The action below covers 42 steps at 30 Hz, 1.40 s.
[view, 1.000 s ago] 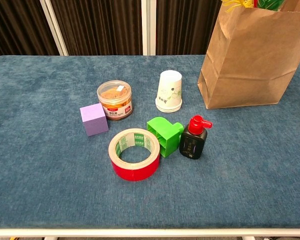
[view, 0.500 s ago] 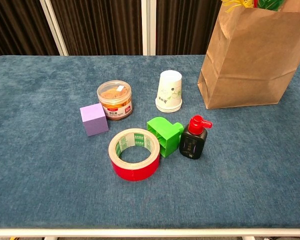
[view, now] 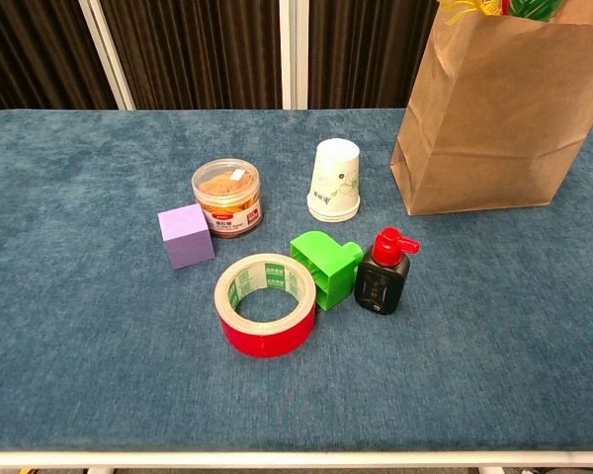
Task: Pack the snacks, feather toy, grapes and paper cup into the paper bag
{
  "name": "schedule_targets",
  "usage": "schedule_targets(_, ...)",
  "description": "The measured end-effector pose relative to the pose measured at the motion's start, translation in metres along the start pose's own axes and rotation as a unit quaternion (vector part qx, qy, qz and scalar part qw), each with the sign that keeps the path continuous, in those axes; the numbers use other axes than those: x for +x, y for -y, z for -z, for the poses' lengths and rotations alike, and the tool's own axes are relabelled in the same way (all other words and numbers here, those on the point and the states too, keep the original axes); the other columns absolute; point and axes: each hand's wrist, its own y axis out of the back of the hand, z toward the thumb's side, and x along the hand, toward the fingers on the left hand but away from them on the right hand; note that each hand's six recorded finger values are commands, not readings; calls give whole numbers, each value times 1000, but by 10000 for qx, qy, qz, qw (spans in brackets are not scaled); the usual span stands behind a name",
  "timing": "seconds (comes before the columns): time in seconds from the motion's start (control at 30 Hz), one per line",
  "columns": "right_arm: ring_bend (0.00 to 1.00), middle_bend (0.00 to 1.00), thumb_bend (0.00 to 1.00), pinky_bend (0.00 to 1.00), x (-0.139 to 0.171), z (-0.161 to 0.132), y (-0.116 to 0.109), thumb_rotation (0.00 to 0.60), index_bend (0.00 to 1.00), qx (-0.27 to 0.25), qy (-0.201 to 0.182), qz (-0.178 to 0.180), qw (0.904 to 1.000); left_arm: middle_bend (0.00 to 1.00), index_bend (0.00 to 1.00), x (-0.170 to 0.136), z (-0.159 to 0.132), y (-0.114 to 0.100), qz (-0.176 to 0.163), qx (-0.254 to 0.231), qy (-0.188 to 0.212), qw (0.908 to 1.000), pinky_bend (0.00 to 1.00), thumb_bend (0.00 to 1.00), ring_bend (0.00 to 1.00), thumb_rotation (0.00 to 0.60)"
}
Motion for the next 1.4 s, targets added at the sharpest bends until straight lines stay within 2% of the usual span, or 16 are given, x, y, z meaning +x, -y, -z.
schedule_targets(0.2,44,192,0,275,-11,-10,42,600,329,467,-143,-637,9968,136,161,-1,3,0,-7,-18,-31,10000,177,147,51,600)
schedule_targets(0.4,43,190,0,274,-18,-18,70,600,329,760,-154,-1050,9915,136,161,-2,6,1,-1,-45,-53,10000,178,147,52,600)
schedule_targets(0.73,38,190,0,266,-28,-7,108,600,307,1481,20,-1422,9787,136,161,-4,8,0,-25,-72,-63,10000,177,147,52,600)
schedule_targets(0.9,14,169,0,173,-33,3,124,600,273,1788,129,-1514,9721,136,161,-4,8,0,-19,-69,-56,10000,177,147,52,600)
schedule_targets(1.1,0,155,0,67,-36,10,146,600,243,1608,313,-1781,9703,136,161,-4,8,1,4,-47,-47,10000,177,147,52,600)
schedule_targets(1.4,0,142,0,62,-44,14,165,600,231,1505,462,-2001,9671,136,161,-3,9,0,0,-35,-58,10000,178,147,52,600)
